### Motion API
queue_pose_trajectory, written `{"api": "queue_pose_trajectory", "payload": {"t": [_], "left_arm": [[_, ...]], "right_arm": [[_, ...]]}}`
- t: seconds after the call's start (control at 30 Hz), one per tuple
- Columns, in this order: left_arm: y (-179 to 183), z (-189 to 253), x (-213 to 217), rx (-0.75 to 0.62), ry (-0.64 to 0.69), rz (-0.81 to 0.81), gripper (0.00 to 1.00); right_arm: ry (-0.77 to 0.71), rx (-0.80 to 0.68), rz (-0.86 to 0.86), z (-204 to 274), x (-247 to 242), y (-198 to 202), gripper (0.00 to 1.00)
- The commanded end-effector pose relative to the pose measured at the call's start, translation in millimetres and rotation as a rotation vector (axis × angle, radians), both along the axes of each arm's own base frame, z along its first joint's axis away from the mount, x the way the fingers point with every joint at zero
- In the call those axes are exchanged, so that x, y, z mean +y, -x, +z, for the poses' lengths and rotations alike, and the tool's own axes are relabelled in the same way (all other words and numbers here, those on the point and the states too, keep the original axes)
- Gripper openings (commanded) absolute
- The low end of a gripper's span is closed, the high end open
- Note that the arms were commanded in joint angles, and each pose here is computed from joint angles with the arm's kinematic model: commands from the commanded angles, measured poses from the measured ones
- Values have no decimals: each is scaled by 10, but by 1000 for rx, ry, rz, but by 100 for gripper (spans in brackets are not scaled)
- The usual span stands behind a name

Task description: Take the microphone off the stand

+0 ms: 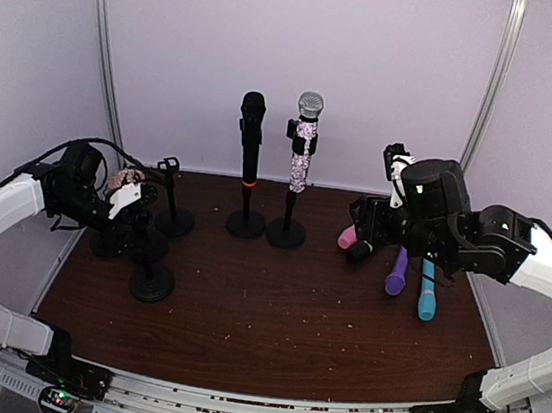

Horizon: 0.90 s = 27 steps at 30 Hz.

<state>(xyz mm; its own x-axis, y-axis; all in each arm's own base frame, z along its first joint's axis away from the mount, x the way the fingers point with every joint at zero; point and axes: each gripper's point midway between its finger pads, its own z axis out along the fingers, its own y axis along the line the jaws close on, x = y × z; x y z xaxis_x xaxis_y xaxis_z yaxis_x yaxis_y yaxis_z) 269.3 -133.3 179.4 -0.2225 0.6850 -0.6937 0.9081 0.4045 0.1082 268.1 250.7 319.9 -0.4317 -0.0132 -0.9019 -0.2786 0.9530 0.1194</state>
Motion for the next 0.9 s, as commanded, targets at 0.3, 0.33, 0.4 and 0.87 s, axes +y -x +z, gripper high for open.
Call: {"api": "queue_pose_trajectory", "payload": {"t": [0.3,0.33,0.4,0.87], "left_arm": [[154,970,-6,-60,90,54,98],[145,1072,-11,-62,103,66,98],[105,1285,-11,-73,124,99,98],[-303,1828,-161,-28,286,177,98]], "right_arm": [[10,-59,-27,390,187,-503,86],[6,-72,-23,482,238,-577,86],[27,-90,-8,567,361,-718,87],[170,-115,-5,441,1054,-1644,90]]}}
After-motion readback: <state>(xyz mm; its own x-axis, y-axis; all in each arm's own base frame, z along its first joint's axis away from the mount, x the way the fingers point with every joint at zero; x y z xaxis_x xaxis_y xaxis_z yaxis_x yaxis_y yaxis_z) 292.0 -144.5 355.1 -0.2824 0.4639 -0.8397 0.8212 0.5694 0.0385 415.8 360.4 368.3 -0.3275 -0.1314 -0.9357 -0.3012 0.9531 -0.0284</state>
